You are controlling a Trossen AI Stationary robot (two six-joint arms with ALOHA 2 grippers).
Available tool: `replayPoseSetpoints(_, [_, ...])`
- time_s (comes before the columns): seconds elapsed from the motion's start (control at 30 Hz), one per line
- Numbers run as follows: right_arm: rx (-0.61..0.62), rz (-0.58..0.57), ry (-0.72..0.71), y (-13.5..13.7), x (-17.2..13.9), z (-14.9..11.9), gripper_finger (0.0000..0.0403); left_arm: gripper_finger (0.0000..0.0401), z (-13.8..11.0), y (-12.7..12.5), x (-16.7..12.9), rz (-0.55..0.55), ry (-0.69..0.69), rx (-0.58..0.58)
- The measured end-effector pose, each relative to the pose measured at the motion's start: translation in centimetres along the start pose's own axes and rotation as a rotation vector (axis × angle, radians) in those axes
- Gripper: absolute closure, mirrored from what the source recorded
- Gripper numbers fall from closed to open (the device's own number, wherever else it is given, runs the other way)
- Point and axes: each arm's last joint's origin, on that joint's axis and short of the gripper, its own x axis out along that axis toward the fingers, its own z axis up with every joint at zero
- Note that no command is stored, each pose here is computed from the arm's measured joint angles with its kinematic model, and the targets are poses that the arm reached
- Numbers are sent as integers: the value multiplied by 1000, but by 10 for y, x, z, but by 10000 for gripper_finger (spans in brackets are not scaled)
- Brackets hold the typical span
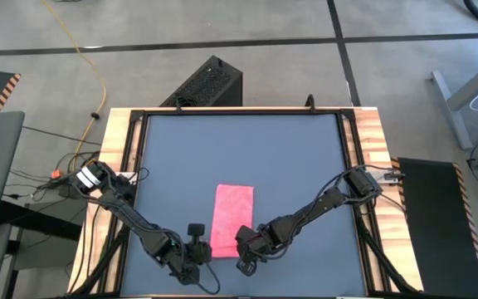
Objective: Roll towel
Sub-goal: Roll the pink towel
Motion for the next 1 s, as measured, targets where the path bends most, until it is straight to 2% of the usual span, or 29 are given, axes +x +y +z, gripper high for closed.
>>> replayPoseSetpoints(0.23, [28, 98, 70, 4, 1, 3, 389, 401, 0, 0, 0, 1, 4, 7])
replayPoseSetpoints(0.53, [43, 135, 68, 6, -14, 12, 390, 401, -1, 1, 0, -13, 17, 16])
replayPoseSetpoints(0.8, [71, 148, 88, 4, -15, 16, 390, 401, 4, 8, 5, -39, 41, -113])
replayPoseSetpoints(1.0, [82, 124, 126, 2, -15, 14, 390, 401, 6, 11, 7, -64, 64, -160])
